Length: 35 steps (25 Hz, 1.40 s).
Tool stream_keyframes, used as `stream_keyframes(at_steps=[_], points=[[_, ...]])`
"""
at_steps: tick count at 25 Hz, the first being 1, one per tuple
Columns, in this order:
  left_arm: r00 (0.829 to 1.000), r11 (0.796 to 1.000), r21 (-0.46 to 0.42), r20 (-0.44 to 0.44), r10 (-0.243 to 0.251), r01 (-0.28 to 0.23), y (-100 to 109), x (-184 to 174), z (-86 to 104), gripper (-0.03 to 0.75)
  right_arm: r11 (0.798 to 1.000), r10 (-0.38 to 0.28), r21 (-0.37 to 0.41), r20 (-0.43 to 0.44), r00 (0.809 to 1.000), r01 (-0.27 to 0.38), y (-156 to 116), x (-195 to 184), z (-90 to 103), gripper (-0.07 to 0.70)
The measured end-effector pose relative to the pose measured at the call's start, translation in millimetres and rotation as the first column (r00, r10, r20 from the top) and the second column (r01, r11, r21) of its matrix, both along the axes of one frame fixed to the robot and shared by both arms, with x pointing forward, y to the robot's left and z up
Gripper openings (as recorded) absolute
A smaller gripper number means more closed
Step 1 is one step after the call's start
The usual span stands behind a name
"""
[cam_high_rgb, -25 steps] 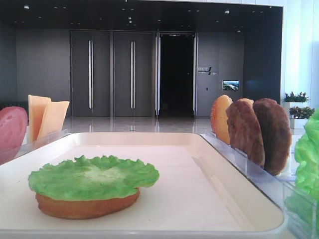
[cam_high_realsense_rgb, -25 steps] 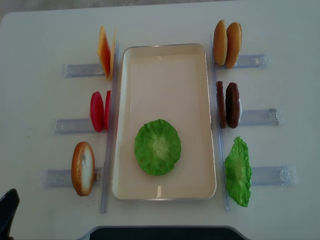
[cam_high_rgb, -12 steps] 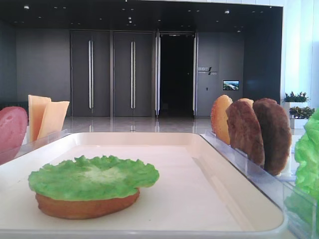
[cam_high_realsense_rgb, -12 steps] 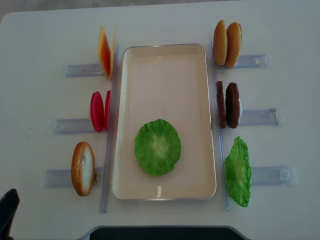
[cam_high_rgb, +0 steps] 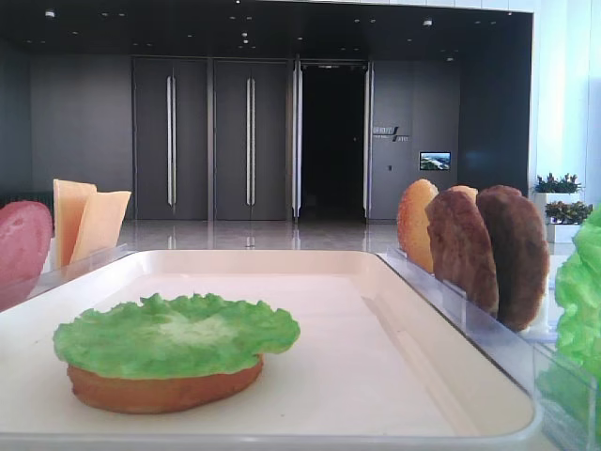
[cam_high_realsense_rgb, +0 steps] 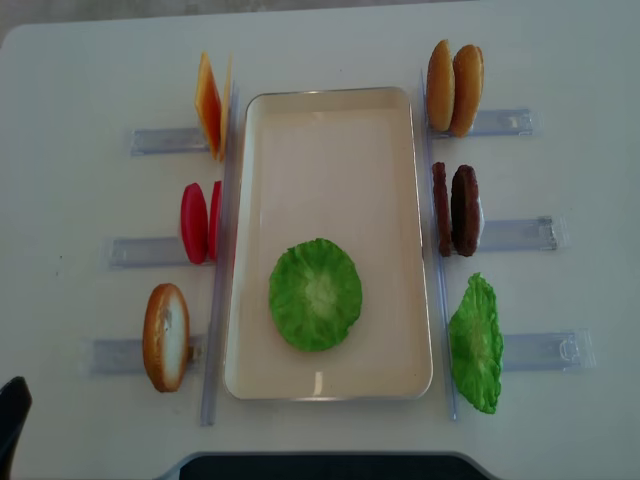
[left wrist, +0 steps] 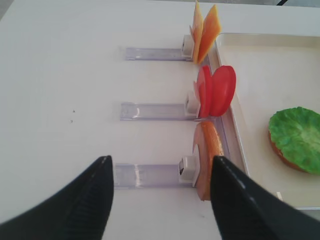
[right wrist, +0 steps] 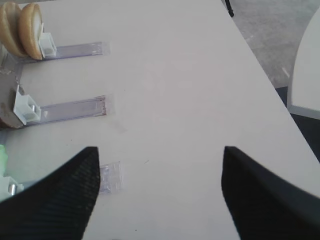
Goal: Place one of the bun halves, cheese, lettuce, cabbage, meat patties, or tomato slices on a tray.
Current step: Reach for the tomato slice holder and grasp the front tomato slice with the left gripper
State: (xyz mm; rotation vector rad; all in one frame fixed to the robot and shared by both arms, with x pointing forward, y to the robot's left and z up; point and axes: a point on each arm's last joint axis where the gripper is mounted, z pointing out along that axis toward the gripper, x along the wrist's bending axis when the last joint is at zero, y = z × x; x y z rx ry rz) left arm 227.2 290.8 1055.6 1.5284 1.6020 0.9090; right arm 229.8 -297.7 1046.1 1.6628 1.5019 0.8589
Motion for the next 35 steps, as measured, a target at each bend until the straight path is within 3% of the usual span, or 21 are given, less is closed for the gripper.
stream_keyframes(at_steps=[4,9,16,25,30,35], points=[[1.000,1.000,-0.003,-0.024,-0.001,0.001,1,7,21.2,0.480,1.000,0.000,0.000,0.000,1.000,0.000,0,0,0.0,0.515],[0.990,1.000,-0.004,-0.141,0.003,-0.004,5,31,46.3,0.482,1.000,0.000,0.000,0.000,1.000,0.000,0,0,0.0,0.515],[0.952,0.999,0.033,-0.303,0.036,-0.027,16,81,66.4,0.482,1.000,0.000,0.000,0.000,1.000,0.000,0,0,0.0,0.515],[0.877,0.996,0.077,-0.476,0.066,-0.034,30,153,73.7,0.482,1.000,0.000,0.000,0.000,1.000,0.000,0,0,0.0,0.515],[0.809,0.996,0.043,-0.580,0.092,-0.082,35,194,66.0,0.482,1.000,0.000,0.000,0.000,1.000,0.000,0,0,0.0,0.515],[0.758,0.995,0.038,-0.645,0.096,-0.093,39,222,53.4,0.482,1.000,0.000,0.000,0.000,1.000,0.000,0,0,0.0,0.515]])
